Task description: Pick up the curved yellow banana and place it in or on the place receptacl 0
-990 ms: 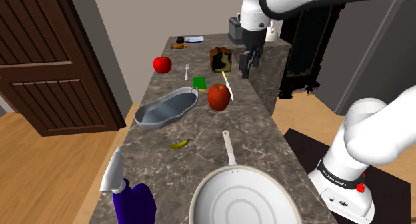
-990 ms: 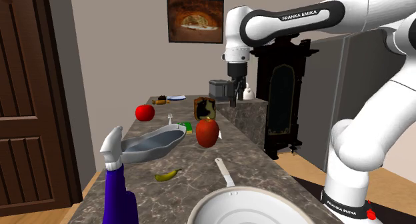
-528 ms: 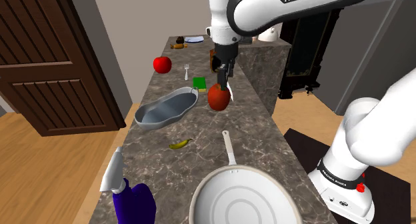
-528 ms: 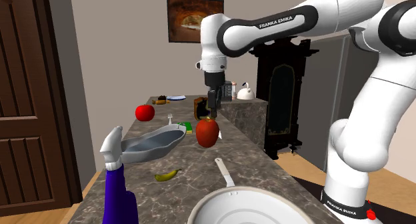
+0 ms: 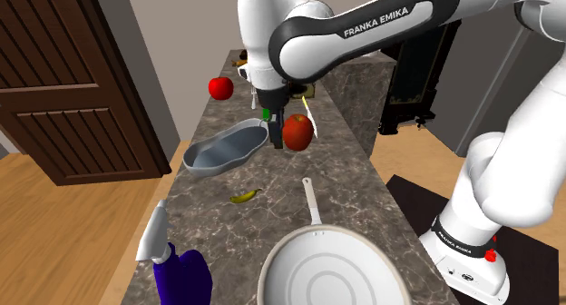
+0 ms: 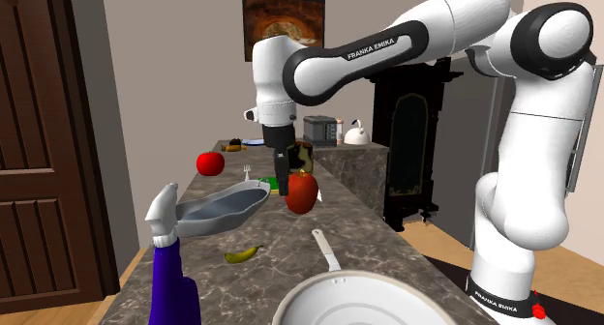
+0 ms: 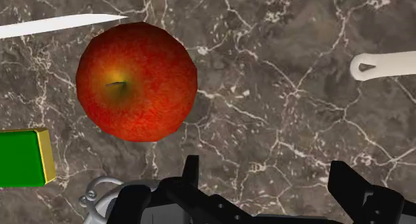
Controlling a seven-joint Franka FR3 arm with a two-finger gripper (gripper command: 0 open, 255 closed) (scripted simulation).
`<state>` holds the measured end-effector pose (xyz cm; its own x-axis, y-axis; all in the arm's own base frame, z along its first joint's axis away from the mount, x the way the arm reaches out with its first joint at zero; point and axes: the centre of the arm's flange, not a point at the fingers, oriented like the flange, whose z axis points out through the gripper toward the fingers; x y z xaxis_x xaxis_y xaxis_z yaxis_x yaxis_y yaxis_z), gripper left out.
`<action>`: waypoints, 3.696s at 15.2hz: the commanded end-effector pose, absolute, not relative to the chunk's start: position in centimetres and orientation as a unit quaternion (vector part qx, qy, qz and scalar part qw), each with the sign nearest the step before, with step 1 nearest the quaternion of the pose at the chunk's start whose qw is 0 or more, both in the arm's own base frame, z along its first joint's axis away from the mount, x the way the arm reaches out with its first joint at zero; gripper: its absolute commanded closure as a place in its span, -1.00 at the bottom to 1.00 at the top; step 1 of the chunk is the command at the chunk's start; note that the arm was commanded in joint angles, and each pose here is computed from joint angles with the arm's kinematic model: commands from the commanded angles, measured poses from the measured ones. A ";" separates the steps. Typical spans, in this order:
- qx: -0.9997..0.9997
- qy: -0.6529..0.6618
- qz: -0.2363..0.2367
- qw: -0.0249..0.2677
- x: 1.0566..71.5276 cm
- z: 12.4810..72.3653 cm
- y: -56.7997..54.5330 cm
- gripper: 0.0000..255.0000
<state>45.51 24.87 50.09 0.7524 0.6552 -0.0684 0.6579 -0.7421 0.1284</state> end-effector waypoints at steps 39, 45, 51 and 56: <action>0.825 0.559 -0.027 0.080 43.6 40.3 39.1 1.00; 0.825 0.559 -0.027 0.080 43.6 43.4 39.1 1.00; 0.825 0.559 -0.027 0.080 43.6 46.6 39.1 1.00; 0.825 0.559 -0.027 0.080 43.6 49.2 39.1 1.00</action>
<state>43.57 39.05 48.70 0.3746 0.9174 -0.1341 0.9261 -0.3633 0.1014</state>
